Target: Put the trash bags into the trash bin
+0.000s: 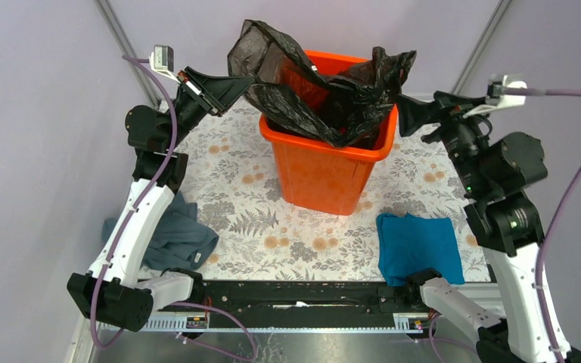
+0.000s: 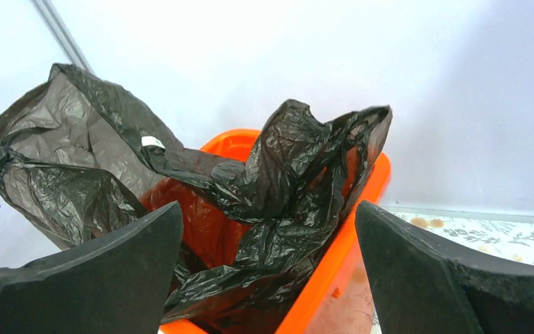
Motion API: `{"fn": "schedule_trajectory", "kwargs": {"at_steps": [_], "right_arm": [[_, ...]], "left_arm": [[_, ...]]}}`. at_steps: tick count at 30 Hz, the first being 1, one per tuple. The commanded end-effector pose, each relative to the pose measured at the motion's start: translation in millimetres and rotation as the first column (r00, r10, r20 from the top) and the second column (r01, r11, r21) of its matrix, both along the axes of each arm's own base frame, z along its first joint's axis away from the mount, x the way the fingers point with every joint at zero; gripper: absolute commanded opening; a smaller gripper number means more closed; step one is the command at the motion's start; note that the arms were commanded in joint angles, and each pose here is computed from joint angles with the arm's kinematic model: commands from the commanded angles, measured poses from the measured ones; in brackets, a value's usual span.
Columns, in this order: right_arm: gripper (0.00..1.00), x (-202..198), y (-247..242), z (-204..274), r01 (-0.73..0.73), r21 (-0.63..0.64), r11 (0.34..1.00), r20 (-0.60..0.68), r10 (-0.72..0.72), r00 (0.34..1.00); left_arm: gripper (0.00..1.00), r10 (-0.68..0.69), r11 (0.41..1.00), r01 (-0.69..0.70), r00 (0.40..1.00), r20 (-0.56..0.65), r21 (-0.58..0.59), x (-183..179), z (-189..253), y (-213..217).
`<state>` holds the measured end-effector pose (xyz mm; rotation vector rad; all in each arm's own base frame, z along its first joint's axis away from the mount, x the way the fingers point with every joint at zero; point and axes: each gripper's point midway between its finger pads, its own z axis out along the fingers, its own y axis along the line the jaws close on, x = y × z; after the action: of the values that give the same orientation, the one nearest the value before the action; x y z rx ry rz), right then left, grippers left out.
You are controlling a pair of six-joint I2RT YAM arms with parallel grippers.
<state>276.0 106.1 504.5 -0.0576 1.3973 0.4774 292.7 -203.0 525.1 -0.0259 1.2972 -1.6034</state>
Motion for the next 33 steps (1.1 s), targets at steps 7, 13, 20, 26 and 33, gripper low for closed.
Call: {"fn": "schedule_trajectory", "kwargs": {"at_steps": [7,13,20,26,33], "right_arm": [[0.64,11,7,-34,-0.004,0.05,0.999,-0.142,0.011,0.99],[0.62,48,2,-36,0.069,-0.025,0.997,-0.148,-0.072,0.986],[0.68,64,15,-33,-0.018,0.065,0.998,-0.198,0.031,0.98],[0.78,47,21,-26,-0.079,0.194,0.978,-0.229,0.123,0.966],[0.78,42,-4,-41,0.058,0.198,0.978,-0.285,0.001,0.958]], "left_arm": [[0.0,-0.026,0.995,0.036,0.994,0.107,-0.089,-17,42,10],[0.0,0.189,0.979,-0.177,0.974,0.126,-0.096,9,60,56],[0.0,0.331,0.94,-0.321,0.94,0.08,-0.118,46,63,102],[0.0,0.359,0.931,-0.353,0.931,0.059,-0.095,72,57,113],[0.0,0.351,0.935,-0.345,0.934,0.065,-0.087,76,55,117]]}}
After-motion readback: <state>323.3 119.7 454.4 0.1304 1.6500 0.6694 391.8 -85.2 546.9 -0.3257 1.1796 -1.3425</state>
